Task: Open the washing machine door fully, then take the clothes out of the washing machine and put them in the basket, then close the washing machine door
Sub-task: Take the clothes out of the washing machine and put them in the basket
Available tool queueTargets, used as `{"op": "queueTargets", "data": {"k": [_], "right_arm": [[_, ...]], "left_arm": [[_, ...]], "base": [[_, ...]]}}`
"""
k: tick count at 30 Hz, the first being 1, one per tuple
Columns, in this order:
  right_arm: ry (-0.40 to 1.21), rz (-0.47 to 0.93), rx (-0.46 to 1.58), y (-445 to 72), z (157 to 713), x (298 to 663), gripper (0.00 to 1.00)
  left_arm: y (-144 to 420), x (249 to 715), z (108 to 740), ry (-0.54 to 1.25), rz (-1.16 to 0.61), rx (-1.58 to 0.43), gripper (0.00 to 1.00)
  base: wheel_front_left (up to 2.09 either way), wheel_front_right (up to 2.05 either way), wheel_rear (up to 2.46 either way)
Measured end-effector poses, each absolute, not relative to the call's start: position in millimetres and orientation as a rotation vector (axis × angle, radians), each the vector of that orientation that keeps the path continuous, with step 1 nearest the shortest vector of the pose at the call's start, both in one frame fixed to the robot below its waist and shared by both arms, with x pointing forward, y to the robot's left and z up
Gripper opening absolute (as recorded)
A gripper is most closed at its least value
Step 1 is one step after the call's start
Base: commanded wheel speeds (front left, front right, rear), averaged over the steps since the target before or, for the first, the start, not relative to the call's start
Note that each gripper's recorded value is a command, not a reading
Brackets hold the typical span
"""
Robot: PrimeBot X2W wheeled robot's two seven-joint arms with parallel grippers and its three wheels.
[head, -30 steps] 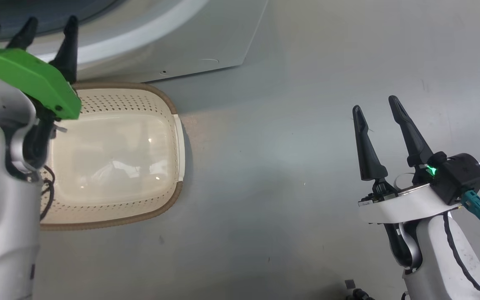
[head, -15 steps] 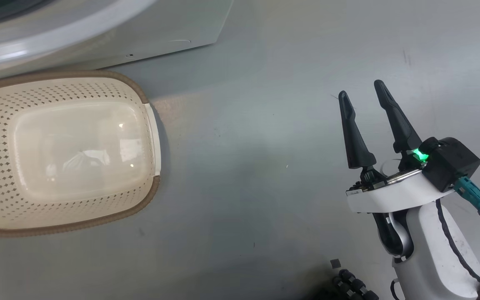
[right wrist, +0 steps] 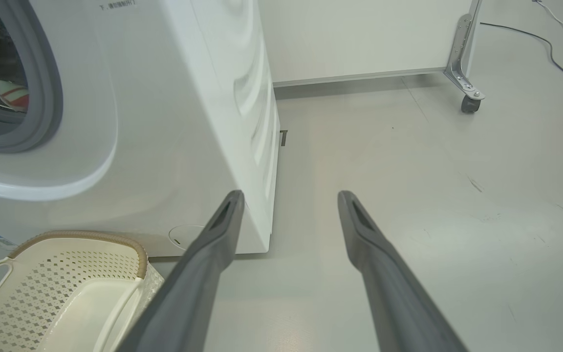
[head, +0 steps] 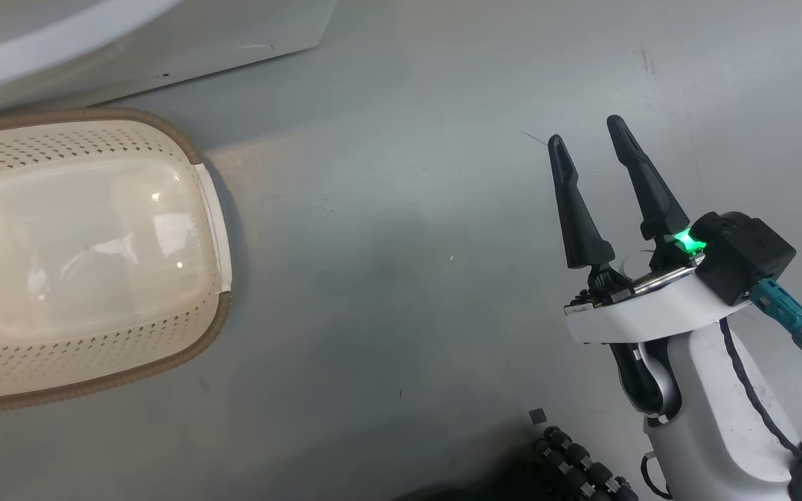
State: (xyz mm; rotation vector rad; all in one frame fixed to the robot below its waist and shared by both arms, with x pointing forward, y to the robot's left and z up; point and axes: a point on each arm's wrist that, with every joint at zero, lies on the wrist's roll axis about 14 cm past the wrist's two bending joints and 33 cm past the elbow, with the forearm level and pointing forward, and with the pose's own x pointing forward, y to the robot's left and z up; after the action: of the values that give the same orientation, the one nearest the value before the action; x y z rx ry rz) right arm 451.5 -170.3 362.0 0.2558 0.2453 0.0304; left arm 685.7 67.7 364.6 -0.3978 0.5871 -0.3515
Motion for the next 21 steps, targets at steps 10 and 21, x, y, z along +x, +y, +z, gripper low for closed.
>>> {"op": "queueTargets", "data": {"k": [10,21], "right_arm": [[0.255,0.012,0.252,-175.6,357.9,452.9,1.00],[0.252,0.012,0.254,-175.9,357.0,456.3,1.00]], "left_arm": [[65.7,682.2,333.9,0.706,-0.336,-0.399,1.00],[67.7,682.5,319.4,0.777,-0.307,-0.399,0.38]], "base": [[0.00,0.00,0.00],[0.00,0.00,0.00]]}}
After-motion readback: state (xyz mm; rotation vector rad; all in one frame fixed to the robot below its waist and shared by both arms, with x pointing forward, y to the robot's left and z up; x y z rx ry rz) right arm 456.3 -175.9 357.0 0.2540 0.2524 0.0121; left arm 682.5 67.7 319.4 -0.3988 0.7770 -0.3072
